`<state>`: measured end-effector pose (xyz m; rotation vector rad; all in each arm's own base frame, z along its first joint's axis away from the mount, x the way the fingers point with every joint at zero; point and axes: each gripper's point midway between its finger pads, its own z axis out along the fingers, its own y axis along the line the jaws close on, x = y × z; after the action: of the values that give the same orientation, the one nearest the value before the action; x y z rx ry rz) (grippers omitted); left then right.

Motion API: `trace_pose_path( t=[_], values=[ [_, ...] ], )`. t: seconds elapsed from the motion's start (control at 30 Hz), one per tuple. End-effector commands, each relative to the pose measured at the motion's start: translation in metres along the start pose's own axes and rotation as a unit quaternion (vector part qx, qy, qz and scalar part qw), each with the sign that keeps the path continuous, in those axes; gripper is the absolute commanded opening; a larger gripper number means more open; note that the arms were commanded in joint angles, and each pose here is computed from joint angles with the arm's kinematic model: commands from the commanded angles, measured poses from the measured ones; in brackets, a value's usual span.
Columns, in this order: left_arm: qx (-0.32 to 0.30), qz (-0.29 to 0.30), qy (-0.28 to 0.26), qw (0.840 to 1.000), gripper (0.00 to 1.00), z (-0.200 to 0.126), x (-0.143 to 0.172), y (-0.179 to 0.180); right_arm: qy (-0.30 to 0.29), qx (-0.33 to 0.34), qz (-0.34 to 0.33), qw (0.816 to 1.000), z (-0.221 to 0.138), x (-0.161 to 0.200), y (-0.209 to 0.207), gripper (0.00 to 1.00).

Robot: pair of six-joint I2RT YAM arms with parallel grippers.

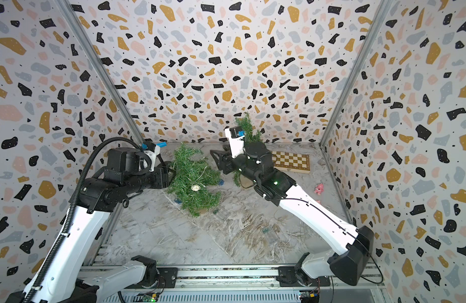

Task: Wrap string light around the christmas tree
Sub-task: Wrap the light string around the Christmas tree, then move the christmas tree to the center of the board.

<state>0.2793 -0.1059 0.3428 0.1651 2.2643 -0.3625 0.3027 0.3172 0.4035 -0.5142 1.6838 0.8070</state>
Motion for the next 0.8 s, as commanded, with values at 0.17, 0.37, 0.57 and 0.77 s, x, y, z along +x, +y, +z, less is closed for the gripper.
trace_pose_path(
  t=[0.17, 0.37, 0.57, 0.77],
  values=[
    [0.011, 0.037, -0.018, 0.999, 0.62, 0.021, -0.020, -0.019, 0.149, 0.029, 0.059, 0.987, -0.037, 0.137, -0.026, 0.56],
    [0.020, 0.032, -0.019, 0.999, 0.62, 0.029, -0.018, -0.023, 0.217, 0.000, 0.115, 0.969, -0.028, 0.212, -0.005, 0.42],
    [0.032, 0.028, -0.021, 0.999, 0.62, 0.033, -0.012, -0.025, 0.262, -0.033, 0.206, 0.942, -0.005, 0.271, 0.005, 0.24],
    [0.031, 0.031, -0.009, 0.999, 0.63, 0.039, -0.005, -0.024, 0.295, -0.015, 0.236, 0.926, 0.008, 0.310, -0.002, 0.31]
  ],
)
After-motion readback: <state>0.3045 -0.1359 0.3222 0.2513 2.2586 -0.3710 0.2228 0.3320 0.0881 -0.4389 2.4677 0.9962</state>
